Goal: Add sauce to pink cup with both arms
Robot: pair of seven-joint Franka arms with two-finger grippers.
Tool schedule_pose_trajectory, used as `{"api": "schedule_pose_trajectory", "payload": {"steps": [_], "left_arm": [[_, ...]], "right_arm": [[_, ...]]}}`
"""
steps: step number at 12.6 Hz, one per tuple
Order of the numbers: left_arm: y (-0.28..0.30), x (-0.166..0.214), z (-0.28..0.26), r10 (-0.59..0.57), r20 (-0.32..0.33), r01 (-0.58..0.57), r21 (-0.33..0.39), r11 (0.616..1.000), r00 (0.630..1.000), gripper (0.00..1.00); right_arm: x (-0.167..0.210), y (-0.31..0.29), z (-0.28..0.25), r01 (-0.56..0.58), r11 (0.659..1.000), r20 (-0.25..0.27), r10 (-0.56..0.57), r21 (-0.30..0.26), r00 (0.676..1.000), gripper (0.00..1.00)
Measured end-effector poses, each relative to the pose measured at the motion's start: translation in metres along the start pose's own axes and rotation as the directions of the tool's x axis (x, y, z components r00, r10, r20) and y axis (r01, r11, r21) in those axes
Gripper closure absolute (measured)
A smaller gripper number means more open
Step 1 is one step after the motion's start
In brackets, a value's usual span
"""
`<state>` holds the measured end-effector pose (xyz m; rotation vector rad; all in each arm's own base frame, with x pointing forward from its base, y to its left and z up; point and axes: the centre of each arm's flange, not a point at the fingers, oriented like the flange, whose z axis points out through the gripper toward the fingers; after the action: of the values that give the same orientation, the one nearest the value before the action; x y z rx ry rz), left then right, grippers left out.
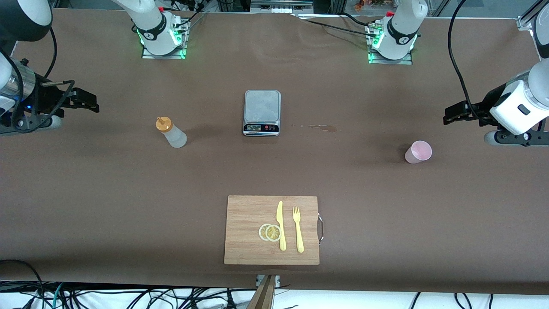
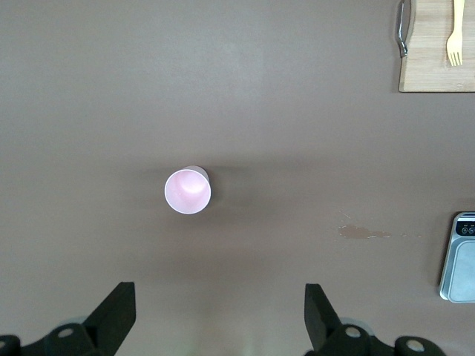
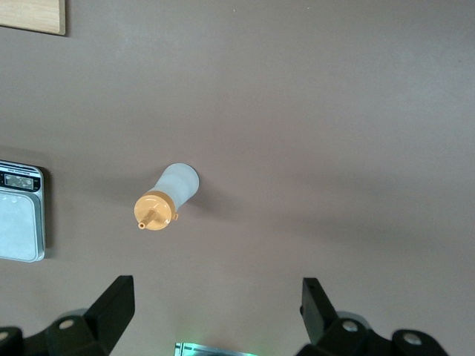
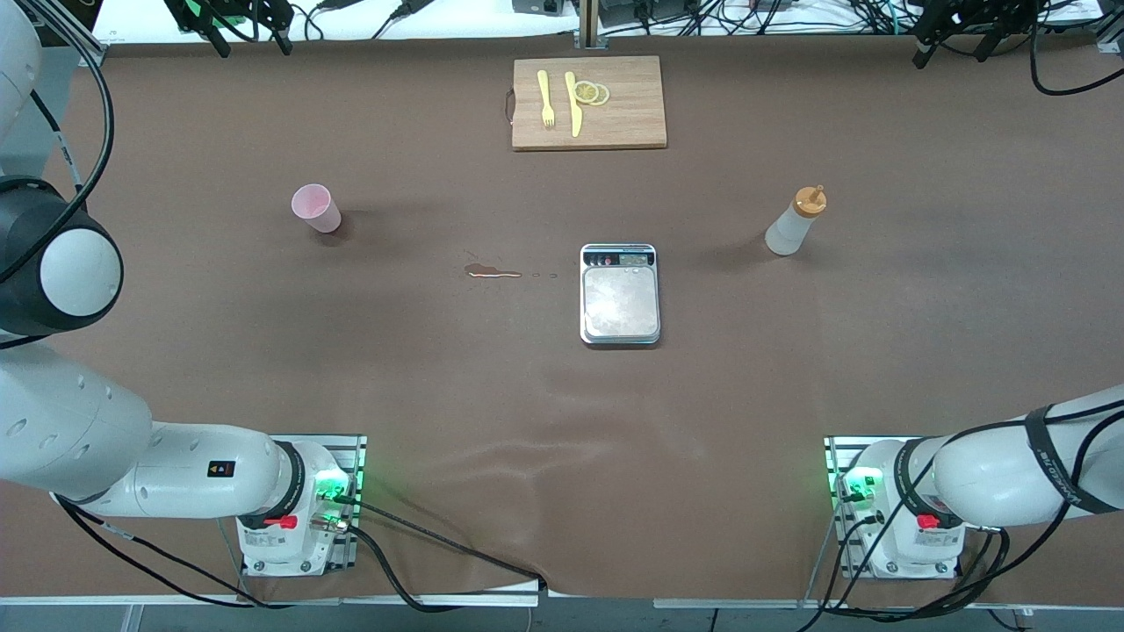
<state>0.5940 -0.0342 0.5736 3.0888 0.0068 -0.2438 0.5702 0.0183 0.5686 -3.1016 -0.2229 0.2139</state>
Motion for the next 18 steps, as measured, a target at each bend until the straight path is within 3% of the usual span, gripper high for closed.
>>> {"api": "schedule_pose_trajectory", "payload": {"steps": [4, 10, 14, 18], "left_arm": [[0.003, 0.0, 0.001, 0.006, 0.01, -0.006, 0.001, 1.0, 1.0, 0.0], [0.003, -0.001, 0.0, 0.007, 0.016, -0.007, 0.001, 1.0, 1.0, 0.0], [0.003, 0.001, 0.005, 0.006, 0.031, -0.006, 0.001, 1.0, 1.0, 0.0], [0.003, 0.001, 0.005, 0.006, 0.032, -0.006, 0.001, 1.0, 0.999, 0.0]], "right_arm": [[-0.015, 0.007, -0.023, -0.008, 1.0, -0.034, 0.007, -0.007, 0.999, 0.0], [-0.017, 0.009, -0.027, -0.008, 1.0, -0.042, 0.007, -0.021, 0.999, 0.0], [-0.019, 0.009, -0.052, -0.008, 0.999, -0.092, 0.005, -0.032, 0.996, 0.0], [-0.02, 0.014, -0.052, -0.018, 0.999, -0.088, 0.015, -0.031, 0.996, 0.0]]}}
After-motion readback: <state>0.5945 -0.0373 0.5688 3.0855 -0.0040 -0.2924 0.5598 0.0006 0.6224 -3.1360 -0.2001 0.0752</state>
